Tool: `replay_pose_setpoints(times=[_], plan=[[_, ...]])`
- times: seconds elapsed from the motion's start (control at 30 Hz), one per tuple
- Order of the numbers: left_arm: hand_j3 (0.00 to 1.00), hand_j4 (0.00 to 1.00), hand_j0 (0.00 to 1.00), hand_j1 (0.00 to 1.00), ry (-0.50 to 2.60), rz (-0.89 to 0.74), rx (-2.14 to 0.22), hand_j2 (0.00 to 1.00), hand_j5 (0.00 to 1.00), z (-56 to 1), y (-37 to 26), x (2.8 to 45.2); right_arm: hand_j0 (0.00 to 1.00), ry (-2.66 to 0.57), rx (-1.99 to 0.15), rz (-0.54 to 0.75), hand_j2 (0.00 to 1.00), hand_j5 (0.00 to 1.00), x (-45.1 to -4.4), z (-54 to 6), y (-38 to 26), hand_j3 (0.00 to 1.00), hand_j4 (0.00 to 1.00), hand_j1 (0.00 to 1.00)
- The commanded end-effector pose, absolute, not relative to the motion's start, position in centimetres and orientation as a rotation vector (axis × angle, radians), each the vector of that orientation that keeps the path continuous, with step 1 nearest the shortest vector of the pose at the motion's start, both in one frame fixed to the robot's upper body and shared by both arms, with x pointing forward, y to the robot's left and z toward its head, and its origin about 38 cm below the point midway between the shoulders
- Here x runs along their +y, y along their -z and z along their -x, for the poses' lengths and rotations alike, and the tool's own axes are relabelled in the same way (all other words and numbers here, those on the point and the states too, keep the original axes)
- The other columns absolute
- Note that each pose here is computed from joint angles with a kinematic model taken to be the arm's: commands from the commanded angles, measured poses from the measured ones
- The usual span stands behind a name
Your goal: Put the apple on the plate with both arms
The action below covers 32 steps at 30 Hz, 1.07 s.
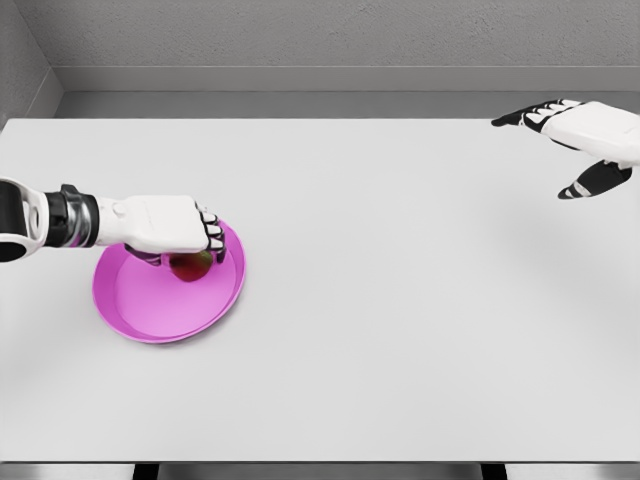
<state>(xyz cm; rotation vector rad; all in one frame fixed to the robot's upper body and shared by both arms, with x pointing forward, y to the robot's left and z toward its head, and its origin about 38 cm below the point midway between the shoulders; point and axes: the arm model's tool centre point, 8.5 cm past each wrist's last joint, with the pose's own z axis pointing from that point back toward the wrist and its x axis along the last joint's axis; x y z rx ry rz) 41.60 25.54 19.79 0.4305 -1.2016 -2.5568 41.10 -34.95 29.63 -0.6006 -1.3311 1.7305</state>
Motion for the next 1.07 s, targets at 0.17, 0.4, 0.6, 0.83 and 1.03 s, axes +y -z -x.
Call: replay_pose_setpoints(times=[0.17,0.4,0.6,0.83,1.03], plan=[[1.00,1.00,1.00,1.00,2.450,-0.398,-1.265,1.00,1.00,-41.7,-21.3,27.1,1.00,-1.727,-1.332,0.602,1.00,1.00,-35.0,-41.1,-29.7,1.00,1.00,1.00],[1.00,1.00,1.00,1.00,2.078,-0.413,-1.330,1.00,1.00,-45.1,-23.7,34.0,1.00,-1.727,-1.332,0.602,1.00,1.00,-35.0,-41.1,-29.7,1.00,1.00,1.00],[1.00,1.00,1.00,1.00,2.016,-0.431,-1.266,1.00,1.00,-45.3,-22.8,36.9,1.00,-1.727,-1.332,0.604,1.00,1.00,-35.1,-41.1,-29.8,1.00,1.00,1.00],[1.00,1.00,1.00,1.00,1.964,-0.455,-1.227,1.00,1.00,-45.5,-22.5,39.1,1.00,-1.728,-1.333,0.604,1.00,1.00,-35.0,-41.1,-29.8,1.00,1.00,1.00],[1.00,1.00,1.00,1.00,1.964,-0.459,-1.225,1.00,1.00,-45.5,-22.6,39.1,1.00,-1.729,-1.335,0.604,1.00,1.00,-35.0,-41.1,-29.8,1.00,1.00,1.00]])
